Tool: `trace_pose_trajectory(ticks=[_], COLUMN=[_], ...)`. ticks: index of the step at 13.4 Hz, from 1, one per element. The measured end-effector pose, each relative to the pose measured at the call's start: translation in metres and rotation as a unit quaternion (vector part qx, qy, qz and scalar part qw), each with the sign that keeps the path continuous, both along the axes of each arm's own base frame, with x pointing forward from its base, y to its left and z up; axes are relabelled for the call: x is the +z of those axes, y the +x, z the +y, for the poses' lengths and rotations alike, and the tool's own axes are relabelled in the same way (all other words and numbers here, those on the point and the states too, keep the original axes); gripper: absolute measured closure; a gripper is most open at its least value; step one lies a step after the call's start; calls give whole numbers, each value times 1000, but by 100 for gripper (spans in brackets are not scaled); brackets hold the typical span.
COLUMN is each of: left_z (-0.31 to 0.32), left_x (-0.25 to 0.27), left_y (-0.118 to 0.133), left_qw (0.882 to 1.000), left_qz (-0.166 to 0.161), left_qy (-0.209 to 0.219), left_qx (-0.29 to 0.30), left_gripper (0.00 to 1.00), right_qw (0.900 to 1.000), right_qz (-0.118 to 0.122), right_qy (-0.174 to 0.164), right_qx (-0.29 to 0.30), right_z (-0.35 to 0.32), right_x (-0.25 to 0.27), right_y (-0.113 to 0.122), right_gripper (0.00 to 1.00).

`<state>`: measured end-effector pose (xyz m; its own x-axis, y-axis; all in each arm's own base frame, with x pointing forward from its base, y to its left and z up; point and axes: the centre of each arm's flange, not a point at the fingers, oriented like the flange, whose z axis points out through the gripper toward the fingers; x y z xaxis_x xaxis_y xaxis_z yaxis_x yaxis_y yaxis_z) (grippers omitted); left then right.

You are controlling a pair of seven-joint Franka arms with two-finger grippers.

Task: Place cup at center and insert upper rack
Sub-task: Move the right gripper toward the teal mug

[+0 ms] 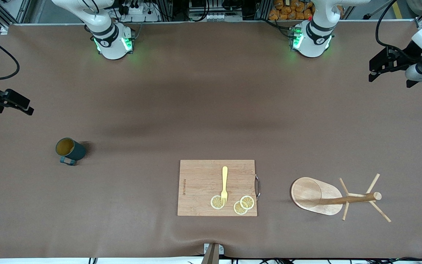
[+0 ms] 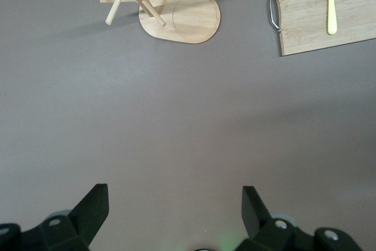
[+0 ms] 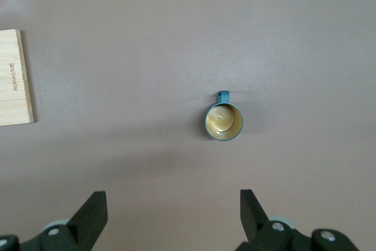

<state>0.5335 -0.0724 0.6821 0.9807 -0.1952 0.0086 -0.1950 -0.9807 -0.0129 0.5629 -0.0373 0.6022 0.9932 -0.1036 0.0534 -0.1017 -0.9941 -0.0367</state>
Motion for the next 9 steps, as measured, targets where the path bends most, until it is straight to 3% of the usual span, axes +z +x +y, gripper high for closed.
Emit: trace_pose_trajectory(ticks=[9], left_z=[0], left_x=[0], left_y=[0], left_qw=[1000], left_qz=[0], left_qy=[0], left_qx=[4], left_gripper=[0], right_qw=[1000], right_qz=[2], right_qy=[0], right_qx=[0], right_z=[0], right_x=[-1], right_y=[0], right_gripper=[0])
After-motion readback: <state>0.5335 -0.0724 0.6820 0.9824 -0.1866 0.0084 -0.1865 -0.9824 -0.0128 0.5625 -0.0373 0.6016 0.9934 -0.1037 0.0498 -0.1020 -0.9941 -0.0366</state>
